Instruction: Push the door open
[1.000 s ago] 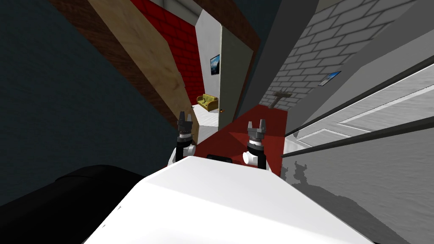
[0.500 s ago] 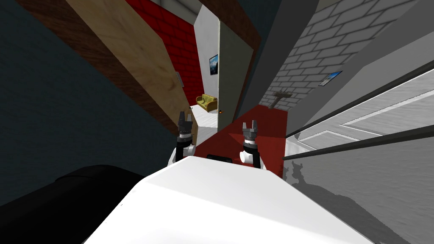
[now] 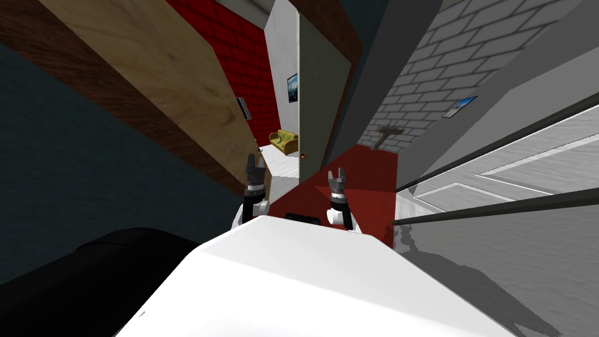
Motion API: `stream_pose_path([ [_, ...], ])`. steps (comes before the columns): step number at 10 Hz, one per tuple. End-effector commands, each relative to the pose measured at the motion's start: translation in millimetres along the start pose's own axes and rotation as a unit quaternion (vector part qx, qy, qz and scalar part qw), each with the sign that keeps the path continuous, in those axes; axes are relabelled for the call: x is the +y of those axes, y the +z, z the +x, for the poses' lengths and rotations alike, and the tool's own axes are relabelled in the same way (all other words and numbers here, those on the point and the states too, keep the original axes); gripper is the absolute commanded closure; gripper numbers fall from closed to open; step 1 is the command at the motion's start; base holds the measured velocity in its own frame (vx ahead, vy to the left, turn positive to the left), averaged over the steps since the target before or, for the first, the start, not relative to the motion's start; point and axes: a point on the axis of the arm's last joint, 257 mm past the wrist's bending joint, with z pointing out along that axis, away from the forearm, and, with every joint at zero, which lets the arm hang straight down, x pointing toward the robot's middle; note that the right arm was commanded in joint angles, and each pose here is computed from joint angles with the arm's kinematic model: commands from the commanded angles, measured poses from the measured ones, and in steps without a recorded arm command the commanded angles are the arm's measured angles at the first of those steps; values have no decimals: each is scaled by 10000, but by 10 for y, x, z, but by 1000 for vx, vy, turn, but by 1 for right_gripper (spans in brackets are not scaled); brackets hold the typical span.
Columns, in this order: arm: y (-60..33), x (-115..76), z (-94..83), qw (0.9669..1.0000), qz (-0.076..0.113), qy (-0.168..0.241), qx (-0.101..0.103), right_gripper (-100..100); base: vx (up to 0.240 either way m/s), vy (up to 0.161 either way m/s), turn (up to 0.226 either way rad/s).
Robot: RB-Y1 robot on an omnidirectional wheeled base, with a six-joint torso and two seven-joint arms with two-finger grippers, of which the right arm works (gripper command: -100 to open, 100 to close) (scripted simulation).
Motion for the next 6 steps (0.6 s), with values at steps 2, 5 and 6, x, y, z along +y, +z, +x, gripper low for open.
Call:
stream_pose_path([
  [2,-36,-167,106,9998,136,87,109,-100,98,-13,-6],
  [5,-88,-398,285,9988,339,214,286,-100,104,-31,-11],
  [6,-104,-456,332,9984,391,246,332,-100,147,-52,-8],
])
